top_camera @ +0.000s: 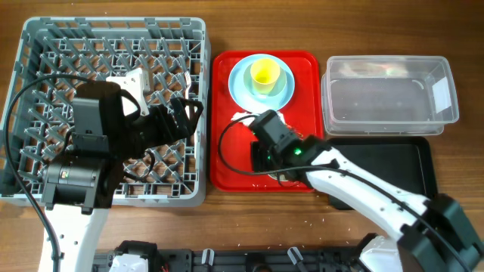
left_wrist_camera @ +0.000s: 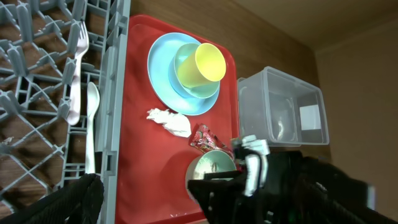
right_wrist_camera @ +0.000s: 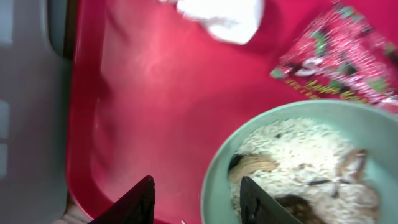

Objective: Sort waste into correct bins and load items into the dishwasher rack
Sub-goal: 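Grasp the rim of the green bowl with the right gripper, then lift the bowl and move it over the black tray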

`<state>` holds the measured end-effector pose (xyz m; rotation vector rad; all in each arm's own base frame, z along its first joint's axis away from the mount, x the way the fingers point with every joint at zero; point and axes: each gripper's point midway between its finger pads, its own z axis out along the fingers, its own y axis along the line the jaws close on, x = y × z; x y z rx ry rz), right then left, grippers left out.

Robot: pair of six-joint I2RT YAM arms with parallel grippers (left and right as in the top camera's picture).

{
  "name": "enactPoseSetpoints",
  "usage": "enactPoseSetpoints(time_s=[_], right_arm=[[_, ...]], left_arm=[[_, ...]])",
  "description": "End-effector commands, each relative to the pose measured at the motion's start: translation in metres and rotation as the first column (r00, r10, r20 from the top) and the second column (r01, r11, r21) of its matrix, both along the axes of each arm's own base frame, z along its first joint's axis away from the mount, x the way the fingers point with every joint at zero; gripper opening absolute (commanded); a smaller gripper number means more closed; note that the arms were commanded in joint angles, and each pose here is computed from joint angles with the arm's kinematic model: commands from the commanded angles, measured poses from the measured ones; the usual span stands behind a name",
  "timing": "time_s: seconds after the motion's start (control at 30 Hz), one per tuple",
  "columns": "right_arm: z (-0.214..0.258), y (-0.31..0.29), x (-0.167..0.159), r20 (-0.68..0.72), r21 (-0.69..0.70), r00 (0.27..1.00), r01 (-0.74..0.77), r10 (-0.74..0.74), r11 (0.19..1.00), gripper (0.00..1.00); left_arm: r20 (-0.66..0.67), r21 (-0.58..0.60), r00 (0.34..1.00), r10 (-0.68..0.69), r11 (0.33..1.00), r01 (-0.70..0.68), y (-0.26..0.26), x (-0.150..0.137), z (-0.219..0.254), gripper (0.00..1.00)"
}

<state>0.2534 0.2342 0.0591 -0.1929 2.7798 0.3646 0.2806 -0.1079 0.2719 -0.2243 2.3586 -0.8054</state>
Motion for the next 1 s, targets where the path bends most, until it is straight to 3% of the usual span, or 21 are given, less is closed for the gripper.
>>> enactPoseSetpoints(time_s=[0.0, 0.07, 0.33, 0.97], right_arm=[[-0.025, -0.003, -0.003, -0.018, -0.078, 1.000, 0.013, -0.014, 0.997, 0.43], [-0.030, -0.005, -0.003, -0.025, -0.094, 1.000, 0.014, -0.016, 0.995, 0.36], [-0.029, -0.003, -0.002, -0.021, -0.087, 1.000, 0.014, -0.016, 0.996, 0.25], [-0.036, -0.012, -0.023, -0.123, -0.111, 0.992, 0.012, -0.026, 0.994, 0.20]], left_arm=[[0.007, -0.016, 1.000, 0.002, 1.000, -0.002, 0.000, 0.000, 0.005, 1.00], [0.007, -0.016, 1.000, 0.002, 1.000, -0.002, 0.000, 0.000, 0.005, 1.00], [0.007, -0.016, 1.000, 0.002, 1.000, -0.002, 0.000, 0.000, 0.005, 1.00], [0.007, -0.016, 1.000, 0.002, 1.000, -0.002, 0.000, 0.000, 0.005, 1.00]])
